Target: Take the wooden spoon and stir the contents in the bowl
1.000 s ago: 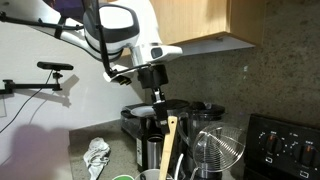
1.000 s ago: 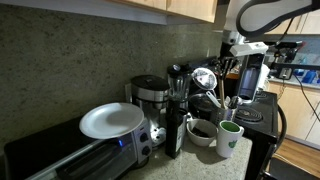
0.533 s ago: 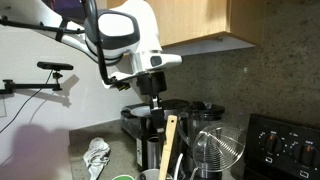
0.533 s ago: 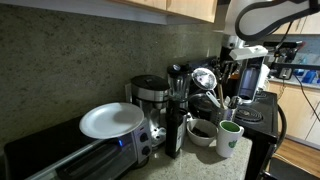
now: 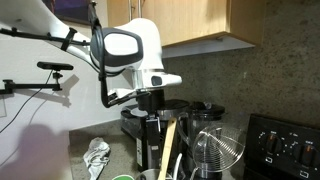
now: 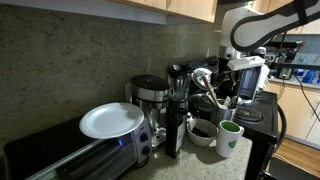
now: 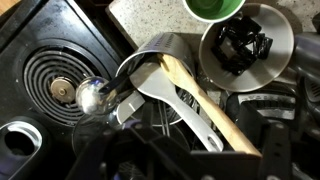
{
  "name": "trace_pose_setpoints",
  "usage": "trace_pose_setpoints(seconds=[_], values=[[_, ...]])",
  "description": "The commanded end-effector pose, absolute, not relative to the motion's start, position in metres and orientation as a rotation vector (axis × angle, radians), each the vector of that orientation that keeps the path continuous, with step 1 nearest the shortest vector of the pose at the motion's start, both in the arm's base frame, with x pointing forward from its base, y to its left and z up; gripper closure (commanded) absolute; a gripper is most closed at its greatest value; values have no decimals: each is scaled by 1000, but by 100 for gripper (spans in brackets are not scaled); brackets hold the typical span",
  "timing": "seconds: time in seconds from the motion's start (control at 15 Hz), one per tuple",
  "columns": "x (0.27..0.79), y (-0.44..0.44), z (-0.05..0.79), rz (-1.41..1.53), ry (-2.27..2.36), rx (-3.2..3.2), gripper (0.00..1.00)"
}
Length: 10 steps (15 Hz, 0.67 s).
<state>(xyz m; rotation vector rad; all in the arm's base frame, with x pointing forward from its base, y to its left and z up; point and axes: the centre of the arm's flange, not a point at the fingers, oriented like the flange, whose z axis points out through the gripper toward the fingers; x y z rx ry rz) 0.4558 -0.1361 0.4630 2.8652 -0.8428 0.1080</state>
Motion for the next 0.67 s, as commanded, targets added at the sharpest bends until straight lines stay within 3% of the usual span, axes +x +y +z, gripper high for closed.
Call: trace_pose_setpoints(seconds=[0.0,0.6], values=[[455,-137,466,139,-884,2861,0],[459,-124,517,194,-798,2891,0]])
